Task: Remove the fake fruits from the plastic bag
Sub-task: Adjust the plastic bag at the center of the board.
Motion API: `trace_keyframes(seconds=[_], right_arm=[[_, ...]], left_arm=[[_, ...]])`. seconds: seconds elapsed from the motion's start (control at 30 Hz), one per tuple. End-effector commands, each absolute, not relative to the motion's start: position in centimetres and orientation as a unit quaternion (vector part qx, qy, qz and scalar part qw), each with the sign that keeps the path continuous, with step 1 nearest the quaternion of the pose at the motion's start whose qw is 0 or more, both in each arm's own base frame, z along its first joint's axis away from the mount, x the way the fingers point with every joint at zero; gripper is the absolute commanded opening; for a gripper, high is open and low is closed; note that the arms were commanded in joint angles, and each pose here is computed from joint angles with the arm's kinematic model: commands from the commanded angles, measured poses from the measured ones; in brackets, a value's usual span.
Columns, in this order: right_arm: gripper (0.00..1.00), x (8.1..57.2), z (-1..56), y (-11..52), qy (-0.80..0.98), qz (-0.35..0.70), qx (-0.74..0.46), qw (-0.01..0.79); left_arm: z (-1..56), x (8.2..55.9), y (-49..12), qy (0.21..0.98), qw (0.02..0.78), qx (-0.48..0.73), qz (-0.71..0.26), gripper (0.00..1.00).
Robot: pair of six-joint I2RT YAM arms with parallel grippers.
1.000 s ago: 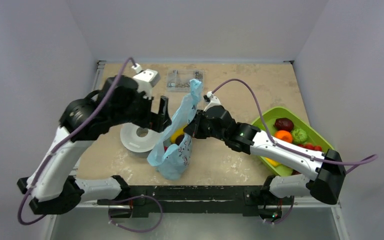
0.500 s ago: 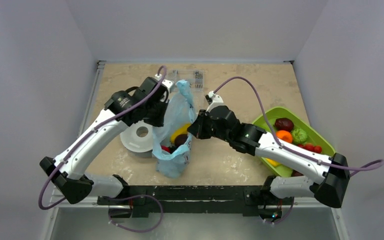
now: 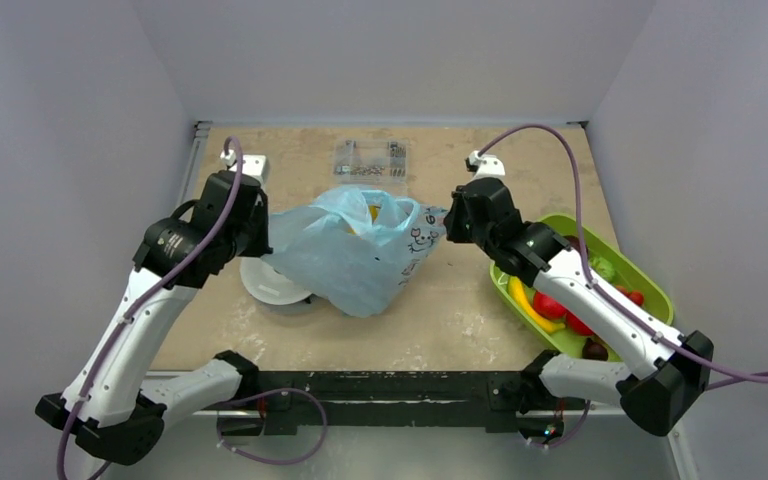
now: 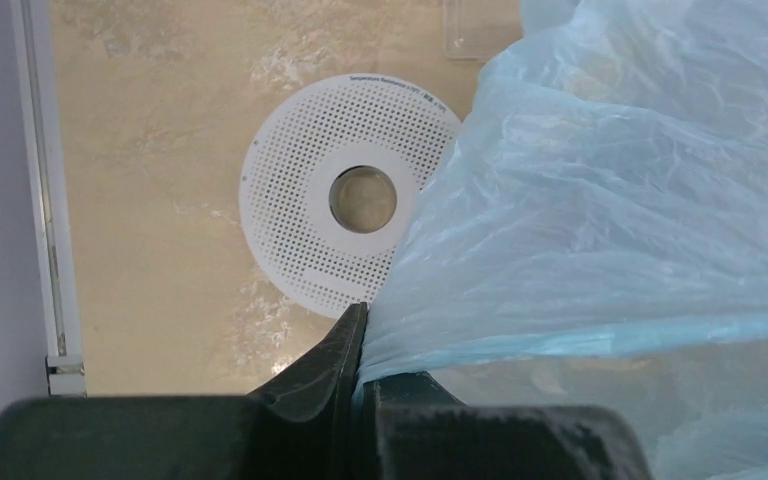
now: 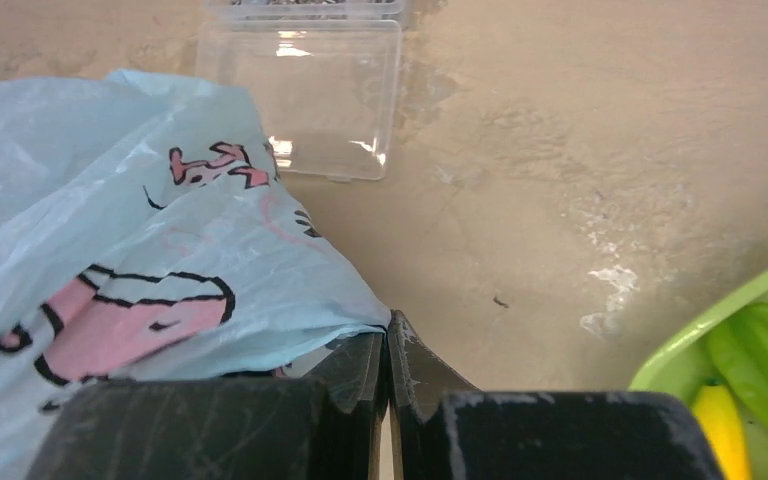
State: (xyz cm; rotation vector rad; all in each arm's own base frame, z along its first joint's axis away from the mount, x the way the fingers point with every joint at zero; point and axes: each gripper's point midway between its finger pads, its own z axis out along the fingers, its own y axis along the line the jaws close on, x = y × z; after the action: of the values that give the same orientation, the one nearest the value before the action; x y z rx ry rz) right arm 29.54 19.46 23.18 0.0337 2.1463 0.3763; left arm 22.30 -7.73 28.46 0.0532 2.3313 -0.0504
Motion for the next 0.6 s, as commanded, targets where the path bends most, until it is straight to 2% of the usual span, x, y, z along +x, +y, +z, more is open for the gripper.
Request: trace_keyframes(seconds=[0.0,0.2,0.33,0.43,0.57], right_arm=[[0.0,29.8,24.3,15.9,0.871,0.095,0.004,0.482],[0.0,30.4,23.3,15.8,0.879,0.097,-0.011,0.467],[0.0,30.3,23.5,17.9,0.881,0.133,-0.059,0.45],[0.09,30.1,24.3,20.3,0.873,0.183,-0.099,0.44],[0.29,29.2,25.9,22.4,0.872,0.222,-0.13,0.417]], left_arm=[[27.9,22.1,-6.2,0.916,0.4,-0.011,-0.006,0.0],[27.7,21.8,-6.1,0.917,0.398,-0.013,-0.018,0.0],[28.5,21.1,-10.5,0.91,0.389,0.038,-0.134,0.0],[29.7,20.7,-13.4,0.897,0.383,0.06,-0.214,0.0],[29.7,20.4,-15.6,0.891,0.36,0.056,-0.273,0.0]])
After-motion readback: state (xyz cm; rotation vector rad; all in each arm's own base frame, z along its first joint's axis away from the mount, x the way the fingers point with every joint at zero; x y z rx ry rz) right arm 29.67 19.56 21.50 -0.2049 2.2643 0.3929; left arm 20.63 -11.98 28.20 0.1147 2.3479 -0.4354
